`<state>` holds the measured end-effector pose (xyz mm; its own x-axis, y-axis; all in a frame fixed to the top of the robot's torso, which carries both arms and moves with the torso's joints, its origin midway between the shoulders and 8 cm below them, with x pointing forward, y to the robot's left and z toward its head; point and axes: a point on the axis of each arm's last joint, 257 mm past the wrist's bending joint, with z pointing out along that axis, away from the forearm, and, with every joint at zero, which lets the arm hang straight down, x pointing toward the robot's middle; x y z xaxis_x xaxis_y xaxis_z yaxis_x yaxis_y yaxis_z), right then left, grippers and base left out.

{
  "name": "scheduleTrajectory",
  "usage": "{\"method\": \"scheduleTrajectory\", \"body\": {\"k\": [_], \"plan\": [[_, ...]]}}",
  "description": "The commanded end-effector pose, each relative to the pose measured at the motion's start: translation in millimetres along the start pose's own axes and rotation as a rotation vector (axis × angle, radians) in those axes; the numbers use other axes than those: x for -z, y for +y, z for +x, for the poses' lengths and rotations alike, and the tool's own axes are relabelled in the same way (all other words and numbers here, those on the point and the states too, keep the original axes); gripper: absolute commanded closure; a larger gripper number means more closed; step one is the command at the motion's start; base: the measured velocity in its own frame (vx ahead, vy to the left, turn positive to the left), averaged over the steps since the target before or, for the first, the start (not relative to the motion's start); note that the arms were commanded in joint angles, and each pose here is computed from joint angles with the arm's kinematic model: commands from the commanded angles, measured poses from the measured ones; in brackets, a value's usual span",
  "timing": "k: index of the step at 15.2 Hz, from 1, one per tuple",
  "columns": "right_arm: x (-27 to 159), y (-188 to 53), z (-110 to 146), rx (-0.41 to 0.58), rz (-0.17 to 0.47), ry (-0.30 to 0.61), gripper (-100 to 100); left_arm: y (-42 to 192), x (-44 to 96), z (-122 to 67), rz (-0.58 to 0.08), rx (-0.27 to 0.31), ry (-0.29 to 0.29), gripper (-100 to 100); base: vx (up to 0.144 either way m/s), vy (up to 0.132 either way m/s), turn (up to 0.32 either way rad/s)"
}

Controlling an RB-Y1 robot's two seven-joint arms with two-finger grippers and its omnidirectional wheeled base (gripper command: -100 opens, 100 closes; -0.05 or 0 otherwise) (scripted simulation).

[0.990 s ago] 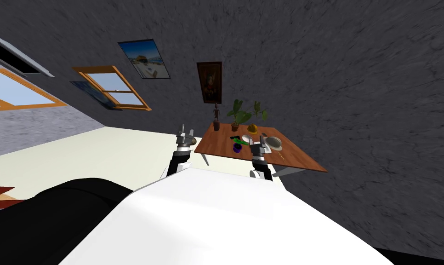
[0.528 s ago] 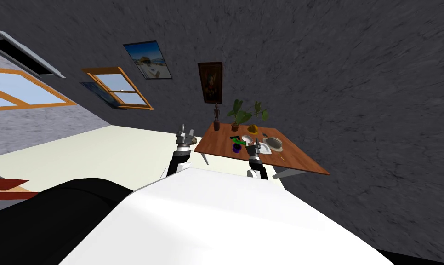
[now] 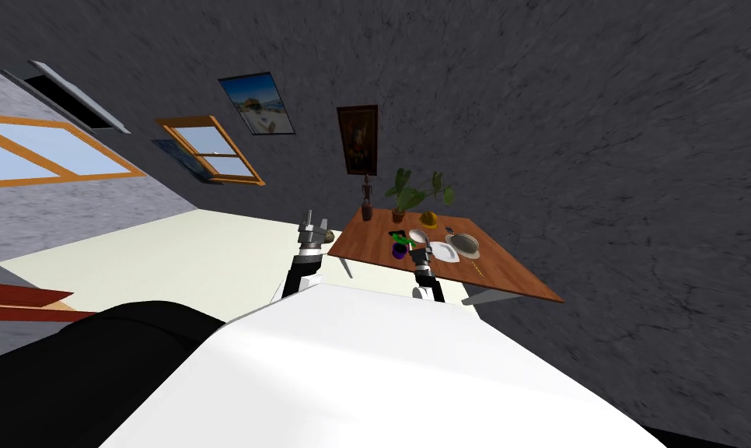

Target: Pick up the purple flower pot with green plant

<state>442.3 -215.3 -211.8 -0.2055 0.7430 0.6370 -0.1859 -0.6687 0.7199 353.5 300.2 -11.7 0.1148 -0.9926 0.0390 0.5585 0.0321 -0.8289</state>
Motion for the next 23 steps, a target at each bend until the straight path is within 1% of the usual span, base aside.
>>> {"method": "scheduleTrajectory", "body": {"k": [1, 2, 3, 4, 5, 6, 7, 8, 9, 10, 11, 12, 13, 14, 15, 16, 17, 18, 19, 20, 21, 23], "plan": [[-0.8, -10, -7, -0.061, 0.021, -0.018, -100, 0, 0.0, 0.0, 0.000, 0.000, 0.000, 0, -0.002, -0.045, 0.047], [0.0, -23, -13, -0.112, 0.043, -0.039, -100, 0, 0.0, 0.0, 0.000, 0.000, 0.000, 0, 0.002, -0.048, 0.062], [0.0, -23, -13, -0.123, 0.043, -0.039, -100, 0, 0.0, 0.0, 0.000, 0.000, 0.000, 0, 0.002, -0.047, 0.053], [0.7, -36, -18, -0.176, 0.062, -0.060, -100, 0, 0.0, 0.0, 0.000, 0.000, 0.000, 0, 0.001, -0.048, 0.058], [1.1, -37, -19, -0.183, 0.063, -0.061, -100, 0, 0.0, 0.0, 0.000, 0.000, 0.000, 0, 0.004, -0.047, 0.049], [2.4, -50, -24, -0.237, 0.083, -0.084, -100, 0, 0.0, 0.0, 0.000, 0.000, 0.000, 0, 0.013, -0.048, 0.050], [2.4, -50, -24, -0.242, 0.083, -0.084, -100, 0, 0.0, 0.0, 0.000, 0.000, 0.000, 0, 0.015, -0.046, 0.051], [3.9, -63, -29, -0.297, 0.100, -0.106, -100, 0, 0.0, 0.0, 0.000, 0.000, 0.000, 0, 0.017, -0.048, 0.060], [3.9, -63, -29, -0.300, 0.100, -0.107, -100, 0, 0.0, 0.0, 0.000, 0.000, 0.000, 0, 0.014, -0.046, 0.052], [5.4, -75, -34, -0.353, 0.117, -0.129, -100, 0, 0.0, 0.0, 0.000, 0.000, 0.000, 0, 0.012, -0.048, 0.063], [5.4, -75, -34, -0.356, 0.117, -0.129, -100, 0, 0.0, 0.0, 0.000, 0.000, 0.000, 0, 0.009, -0.044, 0.049], [6.9, -87, -37, -0.408, 0.131, -0.151, -100, 0, 0.0, 0.0, 0.000, 0.000, 0.000, 0, 0.012, -0.045, 0.048], [7.1, -87, -38, -0.409, 0.131, -0.152, -100, 0, 0.0, 0.0, 0.000, 0.000, 0.000, 0, 0.013, -0.044, 0.042], [8.5, -98, -41, -0.461, 0.144, -0.173, -100, 0, 0.0, 0.0, 0.000, 0.000, 0.000, 0, 0.014, -0.044, 0.056], [8.8, -99, -41, -0.461, 0.144, -0.175, -100, 0, 0.0, 0.0, 0.000, 0.000, 0.000, 0, 0.016, -0.038, 0.049], [10.6, -110, -44, -0.510, 0.156, -0.196, -100, 0, 0.0, 0.0, 0.000, 0.000, 0.000, 0, 0.017, -0.038, 0.045], [10.6, -110, -44, -0.510, 0.156, -0.196, -100, 0, 0.0, 0.0, 0.000, 0.000, 0.000, 0, 0.020, -0.041, 0.032], [12.3, -120, -46, -0.557, 0.167, -0.218, -100, 0, 0.0, 0.0, 0.000, 0.000, 0.000, 0, 0.028, -0.044, 0.041], [12.3, -120, -46, -0.557, 0.167, -0.218, -100, 0, 0.0, 0.0, 0.000, 0.000, 0.000, 0, 0.022, -0.043, 0.036], [13.9, -130, -48, -0.601, 0.176, -0.238, -100, 0, 0.0, 0.0, 0.000, 0.000, 0.000, 0, 0.018, -0.046, 0.046], [13.9, -130, -48, -0.601, 0.176, -0.238, -100, 0, 0.0, 0.0, 0.000, 0.000, 0.000, 0, 0.015, -0.041, 0.046], [16.9, -148, -50, -0.681, 0.191, -0.275, -100, 0, 0.0, 0.0, 0.000, 0.000, 0.000, 0, 0.019, -0.042, 0.050]]}}
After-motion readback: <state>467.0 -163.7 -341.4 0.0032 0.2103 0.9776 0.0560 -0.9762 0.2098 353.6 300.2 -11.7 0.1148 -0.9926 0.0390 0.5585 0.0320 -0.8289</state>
